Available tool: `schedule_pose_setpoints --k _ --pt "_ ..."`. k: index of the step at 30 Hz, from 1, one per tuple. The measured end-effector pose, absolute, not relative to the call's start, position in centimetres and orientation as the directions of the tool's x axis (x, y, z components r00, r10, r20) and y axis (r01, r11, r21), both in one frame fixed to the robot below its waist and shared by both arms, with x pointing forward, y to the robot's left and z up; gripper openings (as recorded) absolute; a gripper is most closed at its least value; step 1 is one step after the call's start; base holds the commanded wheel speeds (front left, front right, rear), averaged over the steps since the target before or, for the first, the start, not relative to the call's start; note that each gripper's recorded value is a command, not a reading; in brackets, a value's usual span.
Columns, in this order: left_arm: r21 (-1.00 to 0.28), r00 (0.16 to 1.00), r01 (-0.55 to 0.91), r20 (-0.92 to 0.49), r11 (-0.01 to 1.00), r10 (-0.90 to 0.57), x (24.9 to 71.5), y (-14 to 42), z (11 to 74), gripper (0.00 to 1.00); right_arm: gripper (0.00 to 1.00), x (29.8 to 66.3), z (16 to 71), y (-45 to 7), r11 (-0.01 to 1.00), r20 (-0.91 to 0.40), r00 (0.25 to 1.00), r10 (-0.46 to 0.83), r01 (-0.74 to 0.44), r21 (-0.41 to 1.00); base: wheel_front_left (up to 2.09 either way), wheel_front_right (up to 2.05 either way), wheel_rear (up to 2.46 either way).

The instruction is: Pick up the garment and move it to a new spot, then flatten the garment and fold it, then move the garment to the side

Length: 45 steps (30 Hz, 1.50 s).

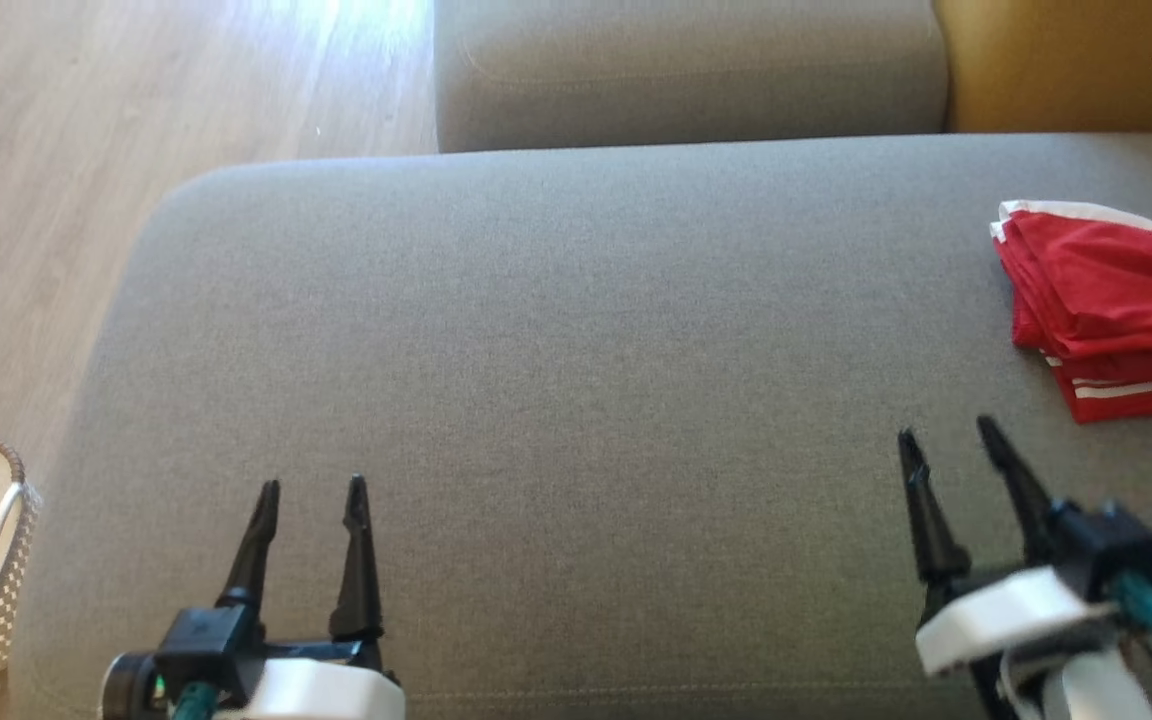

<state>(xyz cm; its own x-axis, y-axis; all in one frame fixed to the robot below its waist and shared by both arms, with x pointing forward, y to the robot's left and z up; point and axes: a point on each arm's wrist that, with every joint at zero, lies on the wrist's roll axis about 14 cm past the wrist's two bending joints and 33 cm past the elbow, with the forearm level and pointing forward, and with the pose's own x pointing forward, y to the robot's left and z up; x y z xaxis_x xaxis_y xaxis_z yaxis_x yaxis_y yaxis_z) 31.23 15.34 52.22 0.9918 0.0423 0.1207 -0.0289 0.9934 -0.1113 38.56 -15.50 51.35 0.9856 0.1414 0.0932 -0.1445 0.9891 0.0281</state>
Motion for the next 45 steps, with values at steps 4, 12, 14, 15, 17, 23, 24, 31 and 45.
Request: schedule_pose_setpoints --k 4,12,14,15,17,23,24,31,45 --pt "-0.104 0.989 -0.043 0.139 0.994 0.058 30.9 16.2 52.7 1.0 1.0 36.2 51.7 -15.0 0.983 0.116 0.983 0.143 -0.155 0.101 0.0 0.0 0.0" --pt "-0.088 0.989 -0.016 0.144 0.996 0.029 30.8 15.9 52.8 1.0 1.0 35.2 54.6 -15.2 0.979 0.209 0.969 0.132 -0.16 0.128 0.0 0.0 0.0" --pt "-0.089 0.99 -0.017 0.135 0.996 0.029 30.5 15.9 52.4 1.0 1.0 35.2 54.7 -15.2 0.979 0.213 0.968 0.13 -0.159 0.128 0.0 0.0 0.0" --pt "-0.089 0.991 -0.018 0.133 0.996 0.03 30.4 15.9 52.4 1.0 1.0 35.1 54.8 -15.2 0.979 0.214 0.968 0.13 -0.16 0.128 0.0 0.0 0.0" --pt "-0.091 0.991 -0.02 0.131 0.996 0.032 30.3 15.9 52.3 1.0 1.0 35.0 54.7 -15.2 0.979 0.213 0.968 0.13 -0.16 0.128 0.0 0.0 0.0" --pt "-0.092 0.99 -0.021 0.135 0.996 0.033 30.0 16.0 52.4 1.0 1.0 34.9 54.7 -15.1 0.977 0.212 0.968 0.134 -0.165 0.133 0.0 0.0 0.0" --pt "-0.092 0.991 -0.023 0.13 0.996 0.035 29.9 16.1 52.2 0.0 0.0 34.9 54.6 -15.0 0.977 0.209 0.968 0.135 -0.166 0.134 0.0 0.0 0.0" --pt "-0.114 0.999 -0.045 -0.008 0.992 0.044 28.6 16.2 48.1 0.0 0.0 33.9 50.5 -15.3 0.975 0.081 0.989 0.126 -0.139 0.174 0.0 0.0 0.0" --pt "-0.279 0.997 -0.062 -0.055 0.958 0.048 29.4 16.4 47.4 0.0 0.0 34.0 49.7 -16.1 0.937 0.049 0.996 0.081 -0.093 0.336 0.0 0.0 0.0"
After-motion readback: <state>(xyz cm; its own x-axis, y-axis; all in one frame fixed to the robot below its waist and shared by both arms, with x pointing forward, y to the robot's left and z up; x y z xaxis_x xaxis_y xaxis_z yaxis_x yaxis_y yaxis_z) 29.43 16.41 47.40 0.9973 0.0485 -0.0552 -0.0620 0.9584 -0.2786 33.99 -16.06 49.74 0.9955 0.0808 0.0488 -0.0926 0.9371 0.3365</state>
